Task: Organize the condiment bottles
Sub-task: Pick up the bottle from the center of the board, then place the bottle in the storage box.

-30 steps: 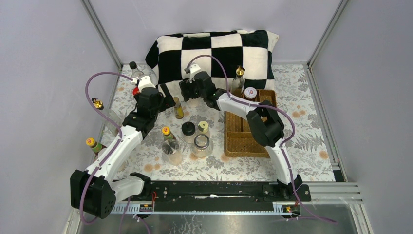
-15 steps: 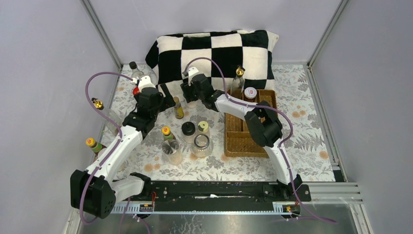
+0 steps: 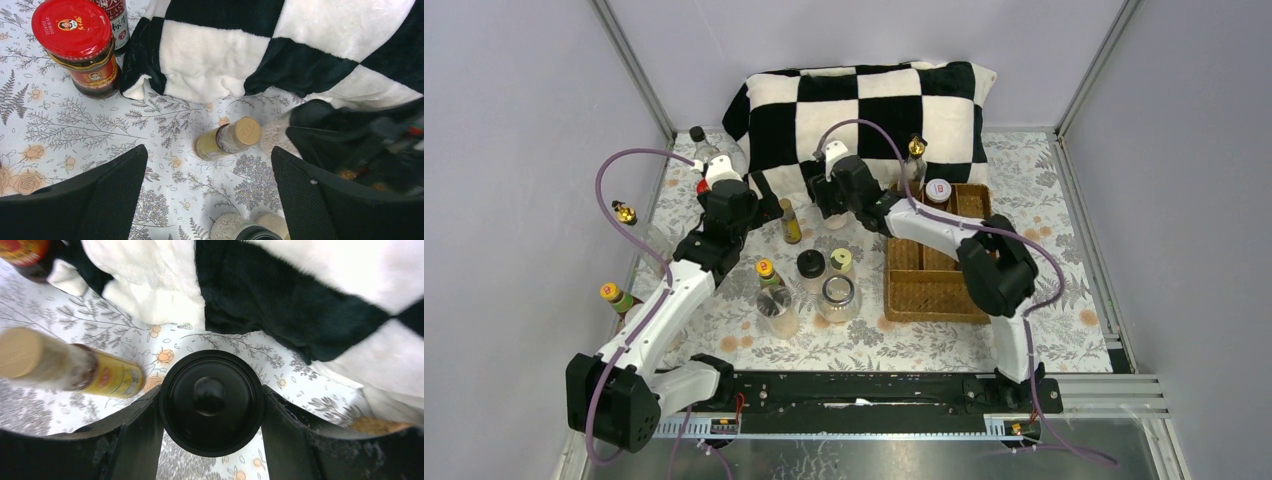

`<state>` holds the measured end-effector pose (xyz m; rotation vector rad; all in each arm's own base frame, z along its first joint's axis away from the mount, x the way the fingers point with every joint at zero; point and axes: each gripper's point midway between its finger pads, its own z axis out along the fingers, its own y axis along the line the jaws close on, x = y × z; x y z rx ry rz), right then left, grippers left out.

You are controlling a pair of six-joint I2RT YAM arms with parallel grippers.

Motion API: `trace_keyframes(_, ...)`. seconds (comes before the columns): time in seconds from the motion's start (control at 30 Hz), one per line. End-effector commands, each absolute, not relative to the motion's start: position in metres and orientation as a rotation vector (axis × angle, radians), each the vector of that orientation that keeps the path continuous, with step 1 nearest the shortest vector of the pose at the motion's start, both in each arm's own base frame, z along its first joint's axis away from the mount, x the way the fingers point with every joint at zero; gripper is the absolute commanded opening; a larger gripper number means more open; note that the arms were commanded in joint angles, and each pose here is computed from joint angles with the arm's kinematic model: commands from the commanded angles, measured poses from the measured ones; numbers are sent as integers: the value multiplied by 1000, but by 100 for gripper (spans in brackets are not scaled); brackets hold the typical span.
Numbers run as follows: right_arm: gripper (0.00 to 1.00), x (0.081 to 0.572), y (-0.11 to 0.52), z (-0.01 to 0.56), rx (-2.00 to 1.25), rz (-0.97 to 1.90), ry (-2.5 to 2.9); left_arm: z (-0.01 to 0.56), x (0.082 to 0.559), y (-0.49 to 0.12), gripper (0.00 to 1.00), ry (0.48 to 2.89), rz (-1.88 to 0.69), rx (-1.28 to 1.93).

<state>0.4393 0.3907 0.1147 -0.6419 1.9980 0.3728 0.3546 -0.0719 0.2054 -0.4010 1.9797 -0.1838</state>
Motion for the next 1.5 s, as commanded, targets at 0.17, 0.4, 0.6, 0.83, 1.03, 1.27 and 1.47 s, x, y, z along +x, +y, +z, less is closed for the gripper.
trace_keyframes(0.17,50,390,354,318,-499,449,1693,201,345,-67,97,1997,-176,-402)
trace_keyframes(0.4,51,341,241,326,-351,172,1794,203,341,-67,97,1999,-181,-396)
trace_keyframes(0.6,52,332,151,292,-124,39,1910,205,343,-73,97,2005,-211,-386)
trace_keyframes(0.83,52,357,89,254,77,-26,1951,205,348,-77,97,2011,-218,-367)
trace_keyframes(1.03,53,390,64,234,170,-108,1952,205,351,-78,97,2007,-225,-363)
trace_keyframes(1.27,52,431,39,208,252,-169,1967,203,352,-81,97,2013,-235,-357)
trace_keyframes(1.47,52,468,40,196,262,-155,1940,211,349,-77,97,1995,-229,-359)
